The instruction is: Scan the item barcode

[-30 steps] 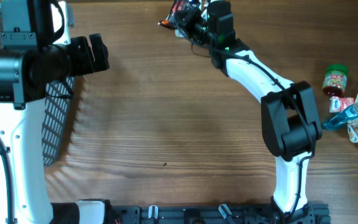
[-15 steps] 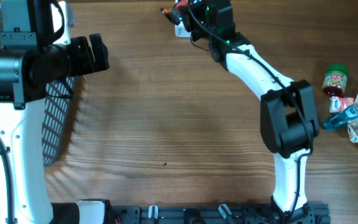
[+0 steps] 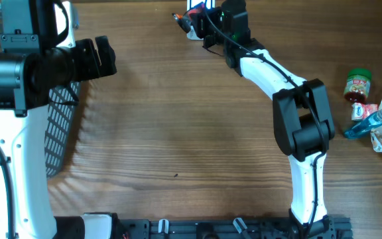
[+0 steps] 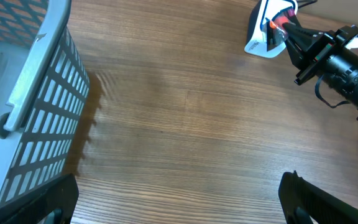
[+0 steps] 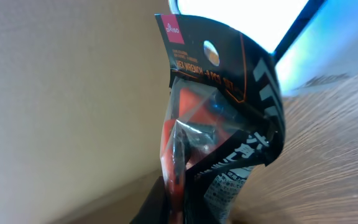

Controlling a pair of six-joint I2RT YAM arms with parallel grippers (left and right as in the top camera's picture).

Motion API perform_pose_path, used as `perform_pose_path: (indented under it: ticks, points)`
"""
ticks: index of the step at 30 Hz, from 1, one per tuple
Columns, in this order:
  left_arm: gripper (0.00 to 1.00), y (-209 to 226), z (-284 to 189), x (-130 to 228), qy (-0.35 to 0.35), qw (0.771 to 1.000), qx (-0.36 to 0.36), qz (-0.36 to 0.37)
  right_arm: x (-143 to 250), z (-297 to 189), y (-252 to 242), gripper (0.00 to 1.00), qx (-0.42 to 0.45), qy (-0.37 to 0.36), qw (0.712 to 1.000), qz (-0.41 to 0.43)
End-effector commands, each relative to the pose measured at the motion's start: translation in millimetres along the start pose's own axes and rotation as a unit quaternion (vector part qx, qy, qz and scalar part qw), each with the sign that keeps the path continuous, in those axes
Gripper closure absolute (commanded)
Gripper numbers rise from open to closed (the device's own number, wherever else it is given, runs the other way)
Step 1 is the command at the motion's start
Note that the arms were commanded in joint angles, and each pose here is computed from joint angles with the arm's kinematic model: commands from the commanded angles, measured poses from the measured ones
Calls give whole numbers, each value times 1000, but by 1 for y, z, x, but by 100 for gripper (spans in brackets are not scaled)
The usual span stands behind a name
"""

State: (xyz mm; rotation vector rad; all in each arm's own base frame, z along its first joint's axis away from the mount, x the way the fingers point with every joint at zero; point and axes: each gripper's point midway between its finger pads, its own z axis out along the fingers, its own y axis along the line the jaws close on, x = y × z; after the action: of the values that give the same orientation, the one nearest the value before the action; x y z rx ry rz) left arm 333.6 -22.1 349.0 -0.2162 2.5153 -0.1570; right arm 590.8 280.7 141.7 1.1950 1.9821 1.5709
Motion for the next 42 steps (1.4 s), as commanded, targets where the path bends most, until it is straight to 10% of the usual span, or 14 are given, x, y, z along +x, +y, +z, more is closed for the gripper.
perform_pose_path:
  ticks: [1,9,13,18,23,31,42]
  points:
    - [0,-4,-1,-2,-3,1000,8,-3,14,1,17,95,-29,42,999,-19]
    - [0,-4,-1,-2,-3,1000,8,-3,43,-44,70,95,-50,77,977,-191]
    - [0,-4,-1,-2,-3,1000,8,-3,7,-116,78,95,78,-60,955,-280]
    - [0,-4,-1,-1,-2,1000,8,-3,-43,-273,114,95,221,-291,848,-384]
    - [0,-4,-1,-1,-3,1000,8,-3,-119,-410,81,96,367,-403,778,-313]
    - [0,-4,-1,-2,-3,1000,8,-3,-235,-515,8,95,456,-443,743,-208]
    - [0,-4,-1,-2,-3,1000,8,-3,-337,-491,-133,95,510,-350,777,-116]
